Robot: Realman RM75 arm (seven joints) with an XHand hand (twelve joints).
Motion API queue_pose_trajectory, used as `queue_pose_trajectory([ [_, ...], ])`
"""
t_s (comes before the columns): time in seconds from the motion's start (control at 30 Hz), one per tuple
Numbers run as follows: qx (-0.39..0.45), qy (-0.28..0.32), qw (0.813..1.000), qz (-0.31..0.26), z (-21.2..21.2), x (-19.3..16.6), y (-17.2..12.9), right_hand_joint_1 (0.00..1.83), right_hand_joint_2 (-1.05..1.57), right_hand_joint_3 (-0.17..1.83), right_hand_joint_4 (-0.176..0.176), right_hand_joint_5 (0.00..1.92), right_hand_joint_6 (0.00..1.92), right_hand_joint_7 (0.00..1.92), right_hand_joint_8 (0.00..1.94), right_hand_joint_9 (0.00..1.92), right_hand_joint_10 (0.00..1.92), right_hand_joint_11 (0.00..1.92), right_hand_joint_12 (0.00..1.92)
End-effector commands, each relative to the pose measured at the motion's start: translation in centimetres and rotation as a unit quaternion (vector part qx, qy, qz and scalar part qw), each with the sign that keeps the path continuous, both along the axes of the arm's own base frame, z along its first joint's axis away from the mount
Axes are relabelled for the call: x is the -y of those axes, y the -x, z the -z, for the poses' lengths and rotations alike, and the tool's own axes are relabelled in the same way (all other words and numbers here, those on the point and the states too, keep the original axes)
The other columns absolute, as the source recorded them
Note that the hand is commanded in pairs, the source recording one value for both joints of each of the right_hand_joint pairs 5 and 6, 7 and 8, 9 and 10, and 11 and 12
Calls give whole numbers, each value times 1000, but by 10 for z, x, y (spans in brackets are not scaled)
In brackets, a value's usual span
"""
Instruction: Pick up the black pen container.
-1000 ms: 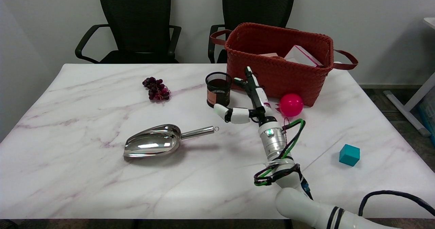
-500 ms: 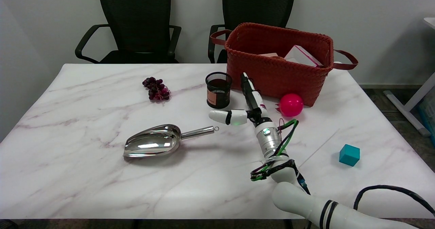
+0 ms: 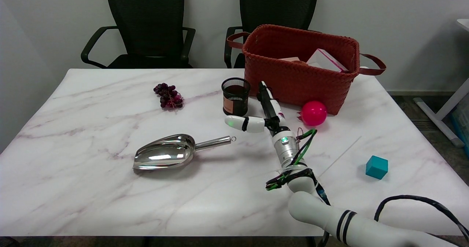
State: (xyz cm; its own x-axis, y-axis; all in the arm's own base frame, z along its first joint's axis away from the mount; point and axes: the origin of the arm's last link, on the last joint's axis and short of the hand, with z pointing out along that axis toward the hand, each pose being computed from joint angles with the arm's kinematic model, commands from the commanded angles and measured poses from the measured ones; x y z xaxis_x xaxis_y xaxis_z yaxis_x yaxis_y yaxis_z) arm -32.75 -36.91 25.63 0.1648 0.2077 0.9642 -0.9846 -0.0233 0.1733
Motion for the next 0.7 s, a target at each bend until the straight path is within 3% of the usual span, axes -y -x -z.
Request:
queue_pose_trajectory([
  [0.03, 17, 13, 1000, 8, -6, 17, 6, 1109, 165, 365, 0, 0, 0, 36, 36, 131, 131, 0, 0],
  [0.7, 35, -1, 999, 19, 0, 40, 7, 1100, 178, 350, 0, 0, 0, 180, 180, 218, 218, 0, 0],
])
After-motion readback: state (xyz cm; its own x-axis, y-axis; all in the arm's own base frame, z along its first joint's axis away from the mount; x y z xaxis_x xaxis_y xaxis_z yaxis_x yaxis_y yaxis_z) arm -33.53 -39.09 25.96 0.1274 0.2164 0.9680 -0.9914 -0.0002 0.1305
